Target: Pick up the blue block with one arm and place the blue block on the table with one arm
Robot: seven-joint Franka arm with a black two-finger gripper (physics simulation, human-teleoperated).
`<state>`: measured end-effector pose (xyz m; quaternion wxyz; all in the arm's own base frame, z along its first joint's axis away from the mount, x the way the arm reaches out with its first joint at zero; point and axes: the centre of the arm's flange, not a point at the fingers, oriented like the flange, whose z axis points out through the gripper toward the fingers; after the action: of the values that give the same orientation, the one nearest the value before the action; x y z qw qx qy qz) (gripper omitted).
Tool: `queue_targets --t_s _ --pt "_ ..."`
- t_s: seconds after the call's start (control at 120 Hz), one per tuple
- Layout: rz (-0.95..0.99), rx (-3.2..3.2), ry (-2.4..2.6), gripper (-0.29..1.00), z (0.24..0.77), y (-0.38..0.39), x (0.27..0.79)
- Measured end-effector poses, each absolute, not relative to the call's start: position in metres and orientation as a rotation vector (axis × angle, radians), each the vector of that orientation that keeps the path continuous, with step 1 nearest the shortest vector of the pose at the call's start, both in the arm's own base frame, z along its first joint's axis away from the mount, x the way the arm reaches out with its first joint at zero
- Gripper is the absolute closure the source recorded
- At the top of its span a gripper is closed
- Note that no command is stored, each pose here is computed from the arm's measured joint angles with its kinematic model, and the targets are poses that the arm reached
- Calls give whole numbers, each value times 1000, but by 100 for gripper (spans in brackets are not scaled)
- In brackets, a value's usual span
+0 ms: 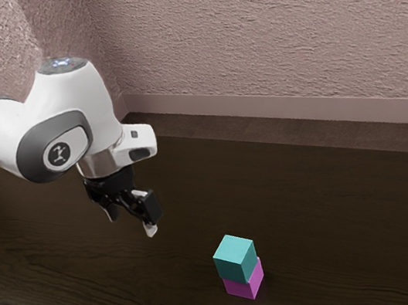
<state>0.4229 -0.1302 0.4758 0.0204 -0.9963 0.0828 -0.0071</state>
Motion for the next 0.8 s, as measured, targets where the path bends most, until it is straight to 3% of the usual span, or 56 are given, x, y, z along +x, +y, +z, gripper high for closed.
queue_targets --t_s 0.542,0.8 --pt "-45 -3108 457 0 435 -219 380" --pt "-17 -3163 457 0 430 -225 416"
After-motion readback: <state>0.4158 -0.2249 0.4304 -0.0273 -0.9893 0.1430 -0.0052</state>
